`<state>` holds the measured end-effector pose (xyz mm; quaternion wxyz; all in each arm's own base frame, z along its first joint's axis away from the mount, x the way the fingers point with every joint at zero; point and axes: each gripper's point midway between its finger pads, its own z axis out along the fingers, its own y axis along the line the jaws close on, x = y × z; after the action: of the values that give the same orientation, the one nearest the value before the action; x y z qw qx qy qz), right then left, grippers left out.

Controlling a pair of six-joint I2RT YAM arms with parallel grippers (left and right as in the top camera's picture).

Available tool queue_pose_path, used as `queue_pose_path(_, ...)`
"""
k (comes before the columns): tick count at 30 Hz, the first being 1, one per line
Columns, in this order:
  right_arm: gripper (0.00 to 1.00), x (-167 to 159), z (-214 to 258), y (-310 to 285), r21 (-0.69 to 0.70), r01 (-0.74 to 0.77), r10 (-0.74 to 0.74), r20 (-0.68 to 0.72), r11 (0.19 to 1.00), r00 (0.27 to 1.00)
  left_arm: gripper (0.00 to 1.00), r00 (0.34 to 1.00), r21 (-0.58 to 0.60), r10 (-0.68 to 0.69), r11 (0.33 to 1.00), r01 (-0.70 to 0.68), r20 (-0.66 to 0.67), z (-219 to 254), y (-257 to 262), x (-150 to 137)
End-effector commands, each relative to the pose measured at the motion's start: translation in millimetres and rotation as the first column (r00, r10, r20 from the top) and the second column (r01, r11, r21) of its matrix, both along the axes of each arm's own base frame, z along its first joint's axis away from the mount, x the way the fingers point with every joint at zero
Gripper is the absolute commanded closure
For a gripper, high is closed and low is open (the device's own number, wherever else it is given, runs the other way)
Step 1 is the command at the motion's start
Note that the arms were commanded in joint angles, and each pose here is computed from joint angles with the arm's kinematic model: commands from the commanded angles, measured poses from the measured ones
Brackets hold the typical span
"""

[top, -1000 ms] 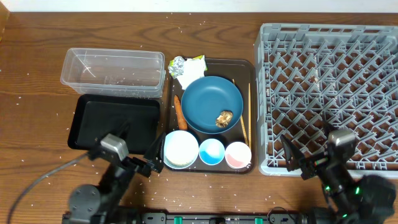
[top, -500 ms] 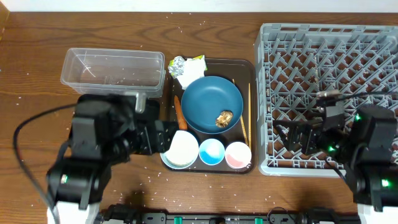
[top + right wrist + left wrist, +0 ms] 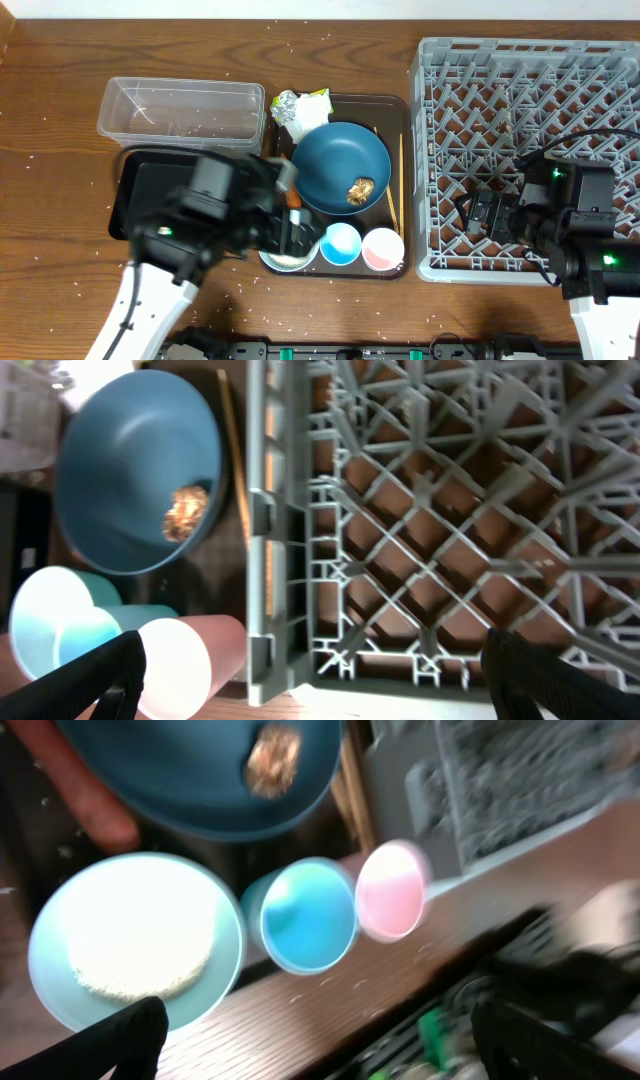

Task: Sort waste into correct bins and load items into the dishwasher rack
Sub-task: 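Grasp the light blue cup with the left gripper and lift it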

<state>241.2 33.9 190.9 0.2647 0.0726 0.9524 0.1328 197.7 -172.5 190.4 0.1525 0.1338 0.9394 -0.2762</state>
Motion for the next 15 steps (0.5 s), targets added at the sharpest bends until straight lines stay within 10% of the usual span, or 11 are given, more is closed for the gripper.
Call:
queue_pose_path(1, 0.01, 3.6, 2.8, -8.9, -0.018, 0.058, -0.058, -0.003, 0.998, 0.998, 0.02, 0.993, 0.267, -0.018, 0.964, -0.012, 0.113, -20.0, 14.9, 11.1)
queue_pose_path(7, 0.01, 2.4, -0.7, -8.8, -0.019, 0.057, -0.057, -0.023, 0.998, 0.998, 0.02, 0.990, 0.380, -0.125, 0.921, 0.091, 0.067, -57.0, -14.1, 9.6)
queue_pose_path(15, 0.01, -2.6, -3.6, -8.6, -0.019, 0.056, -0.057, -0.047, 0.998, 0.997, 0.29, 0.993, 0.439, -0.121, 0.892, 0.109, 0.000, -105.0, -30.2, 30.8)
